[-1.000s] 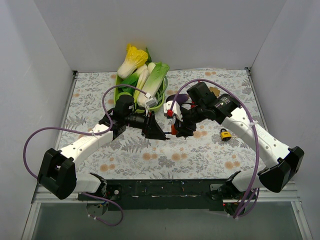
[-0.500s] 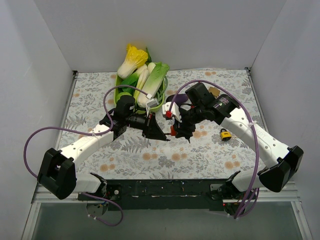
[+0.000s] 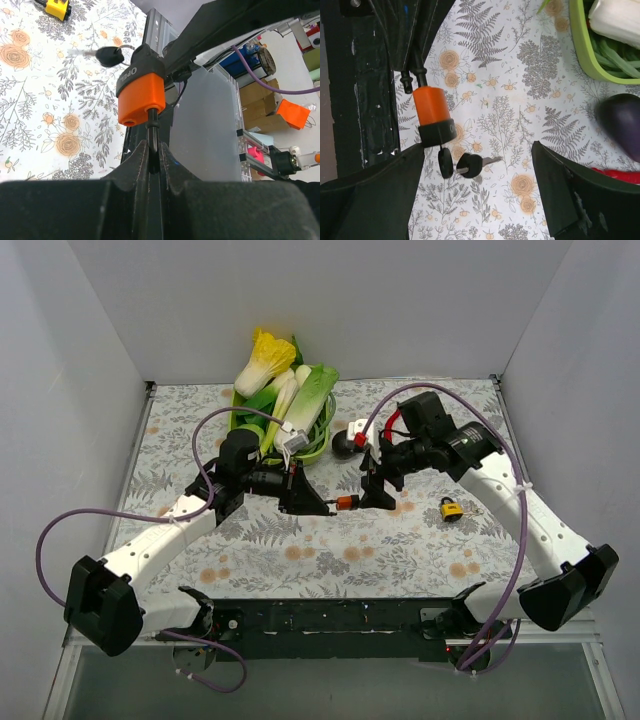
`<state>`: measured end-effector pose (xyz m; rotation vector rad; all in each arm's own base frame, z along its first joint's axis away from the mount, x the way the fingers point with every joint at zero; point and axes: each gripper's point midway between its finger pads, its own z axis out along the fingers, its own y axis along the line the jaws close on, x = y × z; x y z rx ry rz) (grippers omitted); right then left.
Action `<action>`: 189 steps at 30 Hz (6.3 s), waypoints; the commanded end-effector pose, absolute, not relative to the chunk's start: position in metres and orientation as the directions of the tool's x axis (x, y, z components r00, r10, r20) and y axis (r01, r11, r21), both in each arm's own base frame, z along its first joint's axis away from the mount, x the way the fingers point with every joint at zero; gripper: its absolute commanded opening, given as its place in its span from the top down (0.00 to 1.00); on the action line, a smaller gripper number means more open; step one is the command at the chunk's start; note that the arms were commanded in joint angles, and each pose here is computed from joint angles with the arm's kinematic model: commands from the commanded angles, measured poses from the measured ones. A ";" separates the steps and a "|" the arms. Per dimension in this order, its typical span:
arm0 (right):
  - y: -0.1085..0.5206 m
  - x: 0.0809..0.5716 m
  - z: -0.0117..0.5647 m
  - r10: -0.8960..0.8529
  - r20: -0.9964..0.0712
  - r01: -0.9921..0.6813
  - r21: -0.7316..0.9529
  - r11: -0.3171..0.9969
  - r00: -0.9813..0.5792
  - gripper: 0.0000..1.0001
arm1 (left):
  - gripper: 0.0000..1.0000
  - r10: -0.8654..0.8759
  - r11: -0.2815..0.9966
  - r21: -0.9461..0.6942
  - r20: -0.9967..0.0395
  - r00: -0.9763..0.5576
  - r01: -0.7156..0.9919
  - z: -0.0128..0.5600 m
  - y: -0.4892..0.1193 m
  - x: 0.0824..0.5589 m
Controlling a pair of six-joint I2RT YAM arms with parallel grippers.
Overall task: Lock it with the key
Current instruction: Pick up the lock from the center of the board, then lock the lock.
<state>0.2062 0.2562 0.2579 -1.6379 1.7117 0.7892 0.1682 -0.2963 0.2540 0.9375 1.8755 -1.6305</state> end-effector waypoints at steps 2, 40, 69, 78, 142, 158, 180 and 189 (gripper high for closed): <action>0.251 0.188 0.308 -0.503 -0.862 -0.997 -0.082 0.003 0.069 0.06 | 1.00 0.153 -0.003 -0.554 -0.823 -0.547 0.833 0.293 -0.294 0.166; 0.287 0.156 0.332 -0.375 -0.925 -0.992 -0.023 -0.124 0.069 0.99 | 1.00 0.129 -0.004 -0.209 -0.970 -0.207 0.978 0.362 -0.294 0.176; 0.313 0.147 0.355 -0.251 -0.967 -0.974 0.029 -0.227 0.029 0.99 | 1.00 0.078 -0.117 -0.306 -0.951 -0.298 0.945 0.351 -0.331 0.145; 0.323 0.141 0.350 -0.249 -0.968 -0.967 0.022 -0.254 0.044 0.99 | 1.00 0.071 -0.147 -0.326 -0.945 -0.319 0.934 0.344 -0.342 0.139; 0.298 0.175 0.332 -0.250 -0.968 -0.997 0.047 -0.060 -0.030 0.99 | 0.67 -0.036 0.087 -0.464 -0.886 -0.463 0.881 0.377 -0.283 0.200; 0.288 0.149 0.317 -0.329 -0.940 -0.973 0.156 -0.172 -0.092 0.99 | 0.48 0.173 0.013 -0.316 -0.934 -0.314 0.949 0.344 -0.266 0.189; 0.290 0.163 0.314 -0.342 -0.937 -0.986 0.117 -0.120 -0.070 0.99 | 1.00 0.210 -0.044 -0.366 -0.913 -0.349 0.930 0.332 -0.282 0.174; 0.292 0.145 0.319 -0.328 -0.941 -0.962 0.165 -0.216 -0.088 0.99 | 1.00 0.189 -0.025 -0.342 -0.925 -0.331 0.940 0.332 -0.285 0.177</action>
